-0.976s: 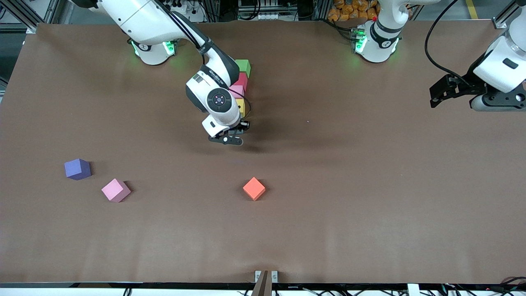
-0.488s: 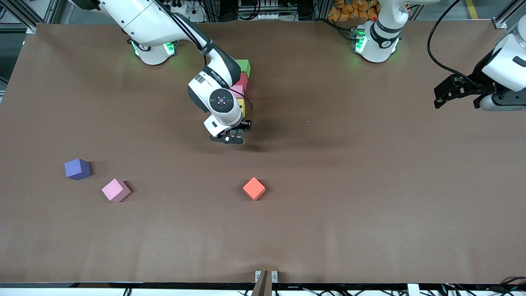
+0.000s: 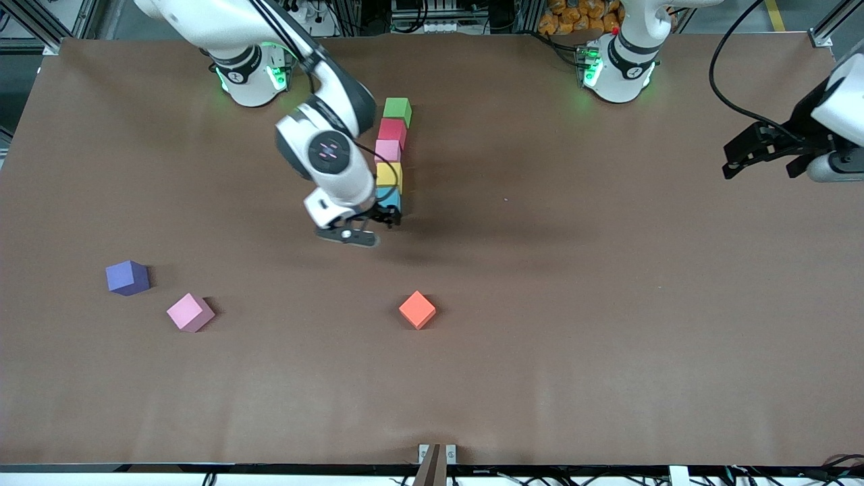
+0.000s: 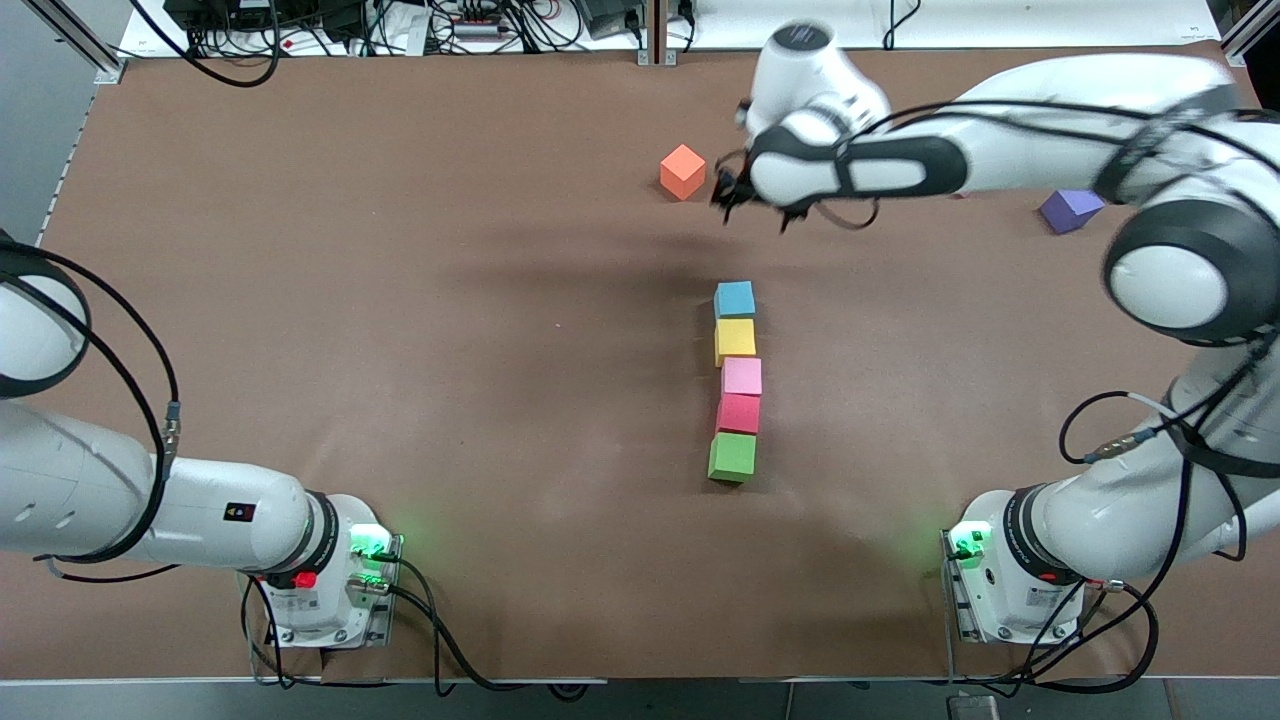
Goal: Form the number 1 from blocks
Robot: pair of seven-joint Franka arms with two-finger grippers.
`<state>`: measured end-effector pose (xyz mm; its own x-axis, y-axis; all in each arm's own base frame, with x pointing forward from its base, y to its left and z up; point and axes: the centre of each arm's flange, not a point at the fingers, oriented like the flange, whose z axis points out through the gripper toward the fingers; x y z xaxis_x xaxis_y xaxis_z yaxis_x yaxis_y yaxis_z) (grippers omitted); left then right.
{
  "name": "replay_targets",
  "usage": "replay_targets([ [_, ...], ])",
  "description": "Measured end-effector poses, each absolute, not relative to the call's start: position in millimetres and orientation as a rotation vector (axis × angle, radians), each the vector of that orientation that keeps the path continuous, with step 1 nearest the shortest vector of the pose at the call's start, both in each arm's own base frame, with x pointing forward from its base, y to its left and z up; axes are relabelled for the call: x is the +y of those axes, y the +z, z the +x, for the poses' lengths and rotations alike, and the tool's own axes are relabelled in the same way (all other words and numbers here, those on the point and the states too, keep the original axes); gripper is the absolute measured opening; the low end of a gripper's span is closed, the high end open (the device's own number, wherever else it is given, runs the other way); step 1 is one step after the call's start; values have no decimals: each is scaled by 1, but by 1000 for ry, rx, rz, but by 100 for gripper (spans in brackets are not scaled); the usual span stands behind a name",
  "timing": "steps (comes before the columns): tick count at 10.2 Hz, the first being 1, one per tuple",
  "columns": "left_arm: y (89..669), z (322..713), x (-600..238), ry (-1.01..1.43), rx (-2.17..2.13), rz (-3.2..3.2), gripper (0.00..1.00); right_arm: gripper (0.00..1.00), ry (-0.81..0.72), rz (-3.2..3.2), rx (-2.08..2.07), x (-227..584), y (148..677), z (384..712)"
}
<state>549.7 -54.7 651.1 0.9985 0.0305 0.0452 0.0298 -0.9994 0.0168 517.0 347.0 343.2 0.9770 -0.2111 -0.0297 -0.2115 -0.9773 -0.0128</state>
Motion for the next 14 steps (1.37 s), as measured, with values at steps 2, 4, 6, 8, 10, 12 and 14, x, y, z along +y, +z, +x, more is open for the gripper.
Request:
replay_targets([
  [2,652,550,-55,70,47,3120,100,100,-31,-3137,278,300,416,533],
  [4,650,550,-56,62,43,3121,100,100,-46,-3164,183,240,480,543],
  [6,647,551,-56,53,43,3122,100,100,24,-3144,68,145,535,553],
  [8,646,551,-59,48,36,3123,100,100,68,-3138,14,46,569,558],
  [10,645,551,-62,41,27,3123,100,100,42,-3132,16,-14,583,561],
  [12,643,552,-64,34,23,3124,100,100,-4,-3133,54,-37,596,561],
  [14,641,552,-64,30,23,3124,100,100,-59,-3137,53,-38,614,563],
])
